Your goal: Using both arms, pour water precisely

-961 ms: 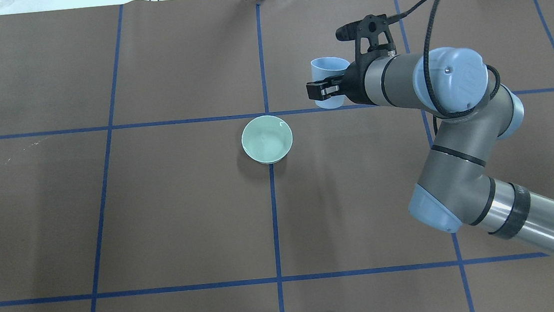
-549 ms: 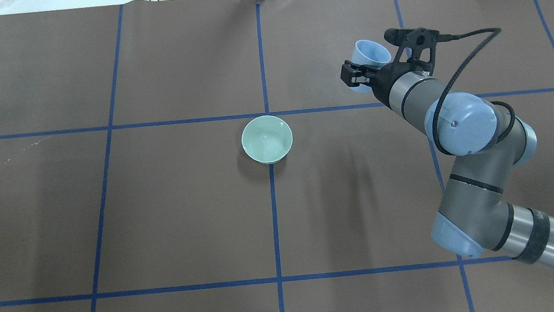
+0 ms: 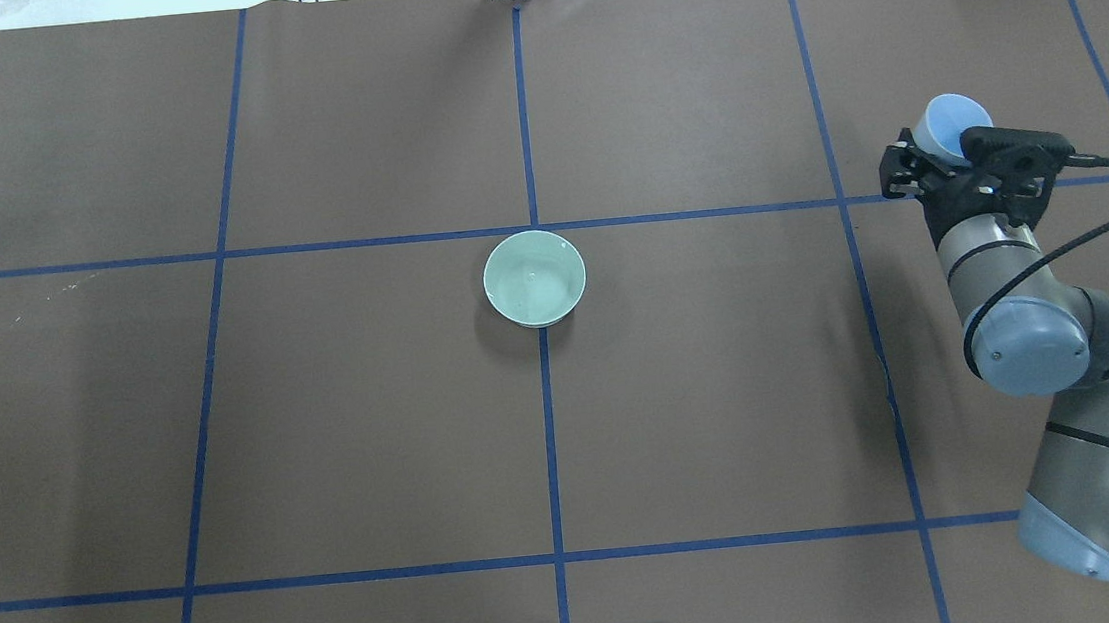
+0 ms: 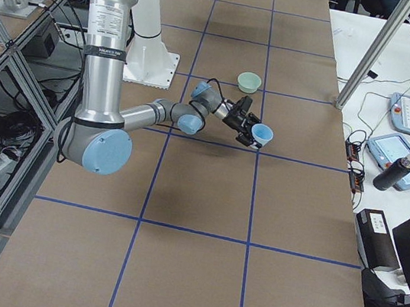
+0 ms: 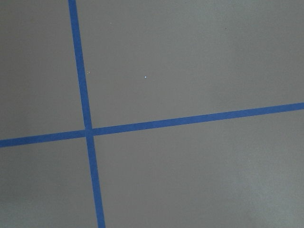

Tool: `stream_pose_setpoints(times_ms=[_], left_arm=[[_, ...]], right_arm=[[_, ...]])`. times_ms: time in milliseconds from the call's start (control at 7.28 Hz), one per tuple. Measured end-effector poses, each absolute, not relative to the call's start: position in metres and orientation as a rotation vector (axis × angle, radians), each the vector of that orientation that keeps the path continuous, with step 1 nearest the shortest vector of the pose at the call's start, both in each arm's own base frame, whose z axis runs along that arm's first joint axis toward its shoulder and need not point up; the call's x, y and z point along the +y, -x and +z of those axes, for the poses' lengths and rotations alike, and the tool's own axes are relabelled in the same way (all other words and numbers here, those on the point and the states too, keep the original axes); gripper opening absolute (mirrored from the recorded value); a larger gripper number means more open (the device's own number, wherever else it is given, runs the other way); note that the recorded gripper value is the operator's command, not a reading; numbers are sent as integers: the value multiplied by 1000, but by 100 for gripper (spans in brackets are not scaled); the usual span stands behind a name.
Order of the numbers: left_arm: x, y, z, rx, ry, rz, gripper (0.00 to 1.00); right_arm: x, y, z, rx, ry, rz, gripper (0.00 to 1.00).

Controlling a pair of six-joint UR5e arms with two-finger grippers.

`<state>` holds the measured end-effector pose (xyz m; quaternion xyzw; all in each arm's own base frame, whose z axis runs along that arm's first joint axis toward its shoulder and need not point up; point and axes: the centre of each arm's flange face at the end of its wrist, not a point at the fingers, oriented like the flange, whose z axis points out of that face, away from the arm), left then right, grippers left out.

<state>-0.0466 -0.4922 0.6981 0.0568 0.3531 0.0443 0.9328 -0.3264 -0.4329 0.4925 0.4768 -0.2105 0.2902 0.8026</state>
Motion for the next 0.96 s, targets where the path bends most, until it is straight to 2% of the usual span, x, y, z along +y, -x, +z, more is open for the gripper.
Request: stream_pose_setpoints(times_ms=[137, 275, 412, 549, 824, 961], left_arm=[[-493, 46, 697, 722, -117, 92, 100], [-494, 46, 697, 723, -118, 93, 100], [-494, 46, 696, 723, -119, 93, 100], [-495, 46, 696, 723, -120, 94, 100], [-497, 45, 694, 723, -123, 95, 100], [-498, 45, 693, 723, -124, 95, 100]], right_arm=[[-424, 321, 527, -376, -1047, 620, 27], [-415, 326, 559, -319, -1073, 612, 29], [-407, 337, 578, -294, -1092, 599, 33], [-397, 347, 590, -291, -1102, 586, 41], [-384, 365, 607, -311, -1104, 600, 99], [-381, 369, 610, -317, -1107, 606, 99]])
